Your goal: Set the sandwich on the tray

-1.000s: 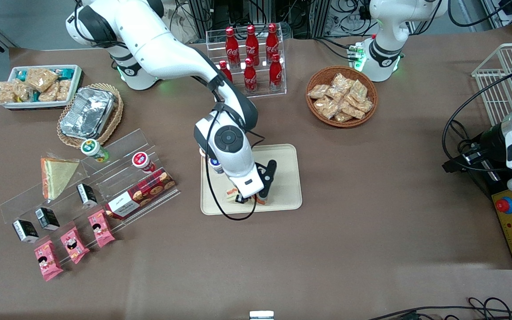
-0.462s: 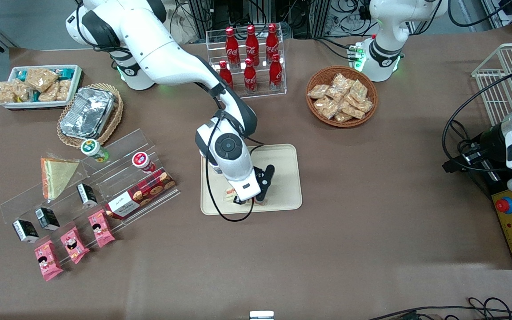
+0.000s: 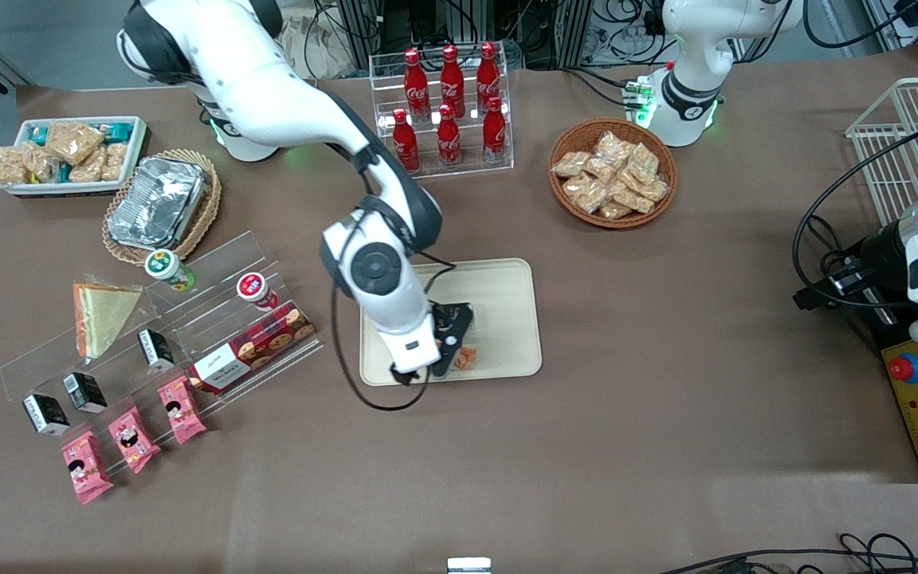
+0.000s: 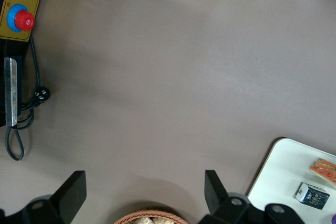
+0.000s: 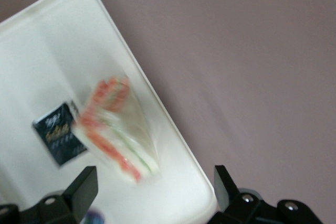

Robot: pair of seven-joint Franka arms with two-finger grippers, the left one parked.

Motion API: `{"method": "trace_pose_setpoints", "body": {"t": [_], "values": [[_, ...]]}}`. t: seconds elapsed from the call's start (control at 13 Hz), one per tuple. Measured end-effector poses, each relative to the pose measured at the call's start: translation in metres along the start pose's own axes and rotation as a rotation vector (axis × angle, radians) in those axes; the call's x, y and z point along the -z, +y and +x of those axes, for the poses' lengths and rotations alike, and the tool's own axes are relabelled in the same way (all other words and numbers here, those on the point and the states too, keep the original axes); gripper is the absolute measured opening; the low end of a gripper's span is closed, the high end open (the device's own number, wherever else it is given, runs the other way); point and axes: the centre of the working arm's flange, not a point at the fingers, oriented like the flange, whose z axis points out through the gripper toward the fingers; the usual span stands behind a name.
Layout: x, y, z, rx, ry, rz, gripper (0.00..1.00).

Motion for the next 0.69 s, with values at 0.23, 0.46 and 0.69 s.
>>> {"method": "trace_pose_setpoints", "body": {"t": [0.23,0.46,0.69], "values": [[0.09,0.038,-0.043,-0.233,-0.041,0.041,0.99],[0.151,0.069,-0.087,-0.431,-0.066,0.06,0.99],[0.196,0.116,-0.148,-0.556,-0.077,0.072,0.99]]}}
